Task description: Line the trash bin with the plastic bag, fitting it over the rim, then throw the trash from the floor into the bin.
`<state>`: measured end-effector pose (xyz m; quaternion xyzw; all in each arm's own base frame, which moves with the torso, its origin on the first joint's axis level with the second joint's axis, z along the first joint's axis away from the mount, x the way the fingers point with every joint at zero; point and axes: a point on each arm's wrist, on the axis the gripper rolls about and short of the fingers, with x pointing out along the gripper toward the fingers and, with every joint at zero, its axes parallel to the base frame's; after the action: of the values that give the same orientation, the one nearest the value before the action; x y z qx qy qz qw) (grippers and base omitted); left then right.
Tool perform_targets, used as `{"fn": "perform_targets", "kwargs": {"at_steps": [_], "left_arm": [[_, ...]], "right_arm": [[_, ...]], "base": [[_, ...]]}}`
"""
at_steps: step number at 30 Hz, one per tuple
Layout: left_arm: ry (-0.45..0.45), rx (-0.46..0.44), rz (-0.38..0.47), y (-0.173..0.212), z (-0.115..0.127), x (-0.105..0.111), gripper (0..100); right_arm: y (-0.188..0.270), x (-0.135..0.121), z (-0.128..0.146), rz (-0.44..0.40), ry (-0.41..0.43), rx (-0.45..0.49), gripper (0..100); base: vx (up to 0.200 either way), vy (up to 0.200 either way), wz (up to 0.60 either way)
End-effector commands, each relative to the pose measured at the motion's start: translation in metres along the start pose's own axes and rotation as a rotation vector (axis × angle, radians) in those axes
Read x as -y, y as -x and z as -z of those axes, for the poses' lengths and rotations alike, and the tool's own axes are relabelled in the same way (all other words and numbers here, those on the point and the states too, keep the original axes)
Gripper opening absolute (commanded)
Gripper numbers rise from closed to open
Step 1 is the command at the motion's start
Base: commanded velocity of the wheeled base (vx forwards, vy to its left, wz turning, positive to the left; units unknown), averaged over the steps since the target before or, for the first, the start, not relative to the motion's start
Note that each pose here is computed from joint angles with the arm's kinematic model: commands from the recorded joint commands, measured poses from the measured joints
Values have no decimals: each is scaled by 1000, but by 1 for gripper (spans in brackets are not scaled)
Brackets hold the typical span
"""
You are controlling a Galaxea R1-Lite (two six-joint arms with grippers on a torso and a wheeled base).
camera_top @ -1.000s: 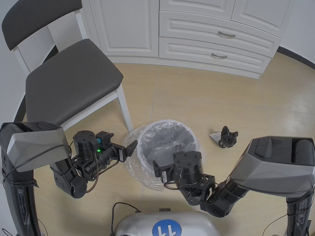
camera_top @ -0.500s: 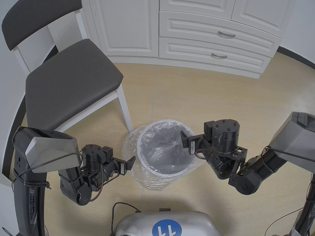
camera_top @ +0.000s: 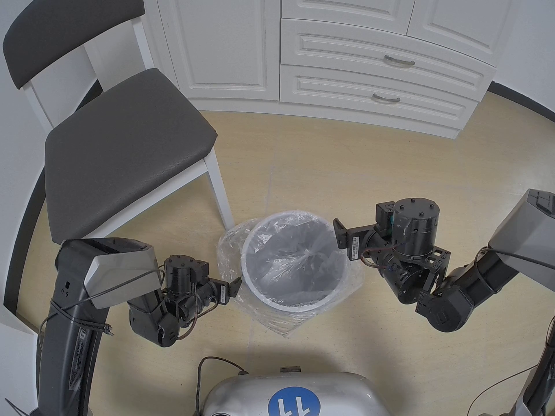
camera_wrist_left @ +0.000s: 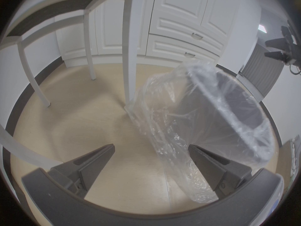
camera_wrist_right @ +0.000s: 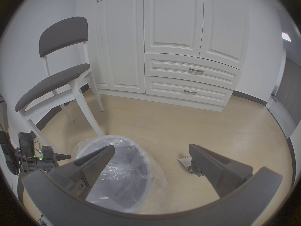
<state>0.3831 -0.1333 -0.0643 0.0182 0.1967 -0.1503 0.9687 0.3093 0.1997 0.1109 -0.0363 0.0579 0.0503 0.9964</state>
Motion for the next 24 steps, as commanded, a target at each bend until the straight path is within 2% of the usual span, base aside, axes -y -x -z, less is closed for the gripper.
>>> {"fn": "perform_targets", "kwargs": {"at_steps": [1, 13, 18, 24], "left_arm": [[25, -25, -50, -32, -1, -25, 100], [40, -26, 3, -39, -11, -31, 100], [63, 13, 25, -17, -20, -25, 100], [75, 47, 118, 15, -15, -8, 100]], "right_arm": [[-14, 12, 15, 13, 23, -43, 100], [-22, 30, 36, 13, 90, -154, 100], [-28, 50, 60, 10, 182, -236, 100], [-40, 61, 85, 21, 217, -301, 100]], "base": [[0, 0, 0], [0, 0, 0], [0, 0, 0], [0, 0, 0]]}}
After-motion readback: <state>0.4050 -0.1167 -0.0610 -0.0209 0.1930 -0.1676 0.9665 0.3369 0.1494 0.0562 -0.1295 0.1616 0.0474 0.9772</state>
